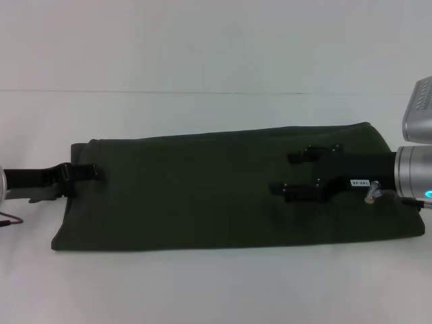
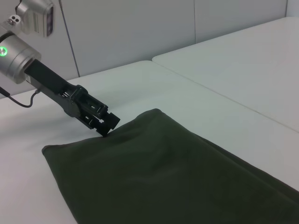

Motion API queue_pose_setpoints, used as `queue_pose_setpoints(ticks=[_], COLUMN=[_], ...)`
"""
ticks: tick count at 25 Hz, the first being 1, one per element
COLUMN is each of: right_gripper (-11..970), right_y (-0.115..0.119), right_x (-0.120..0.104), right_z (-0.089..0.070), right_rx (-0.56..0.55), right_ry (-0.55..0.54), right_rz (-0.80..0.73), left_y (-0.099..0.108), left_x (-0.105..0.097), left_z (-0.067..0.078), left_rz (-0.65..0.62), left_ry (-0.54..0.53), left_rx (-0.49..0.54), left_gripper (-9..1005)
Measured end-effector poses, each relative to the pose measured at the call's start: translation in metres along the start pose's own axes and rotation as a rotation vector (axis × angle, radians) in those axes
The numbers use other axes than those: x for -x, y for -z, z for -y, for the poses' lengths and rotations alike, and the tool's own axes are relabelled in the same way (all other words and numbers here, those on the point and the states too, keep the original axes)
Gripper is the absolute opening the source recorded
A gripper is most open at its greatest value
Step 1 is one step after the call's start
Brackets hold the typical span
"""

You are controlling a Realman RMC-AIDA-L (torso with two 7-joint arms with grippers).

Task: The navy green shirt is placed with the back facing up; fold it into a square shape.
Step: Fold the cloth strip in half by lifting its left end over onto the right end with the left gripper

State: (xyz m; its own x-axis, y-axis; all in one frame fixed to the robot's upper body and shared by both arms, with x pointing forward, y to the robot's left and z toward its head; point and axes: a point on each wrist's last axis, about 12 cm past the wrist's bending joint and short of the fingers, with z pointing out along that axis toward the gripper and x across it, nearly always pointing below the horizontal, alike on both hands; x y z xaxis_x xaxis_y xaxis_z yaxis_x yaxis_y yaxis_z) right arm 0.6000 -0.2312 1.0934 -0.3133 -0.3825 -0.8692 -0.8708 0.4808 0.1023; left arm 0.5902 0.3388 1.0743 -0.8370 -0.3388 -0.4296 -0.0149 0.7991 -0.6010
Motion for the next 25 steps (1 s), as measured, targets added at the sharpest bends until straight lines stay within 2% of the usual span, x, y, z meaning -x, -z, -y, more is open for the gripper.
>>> queue_pose_setpoints(ticks=[14,25], right_gripper=[865,865], right_y=[0.000,-0.001], right_x=[0.000,-0.001], right_z=[0.000,0.000], right_rx=[-0.001,-0.001], right_ry=[-0.002,-0.003], right_rz=[0.000,0.000], left_y=[0.014,0.013], left_x=[0.002,-0.002], left_z=[-0.011,-0.016], left_rz=[0.025,0.027], left_ry=[0.014,0.016], left_rx=[0.018,0.038], left_gripper=[867,867])
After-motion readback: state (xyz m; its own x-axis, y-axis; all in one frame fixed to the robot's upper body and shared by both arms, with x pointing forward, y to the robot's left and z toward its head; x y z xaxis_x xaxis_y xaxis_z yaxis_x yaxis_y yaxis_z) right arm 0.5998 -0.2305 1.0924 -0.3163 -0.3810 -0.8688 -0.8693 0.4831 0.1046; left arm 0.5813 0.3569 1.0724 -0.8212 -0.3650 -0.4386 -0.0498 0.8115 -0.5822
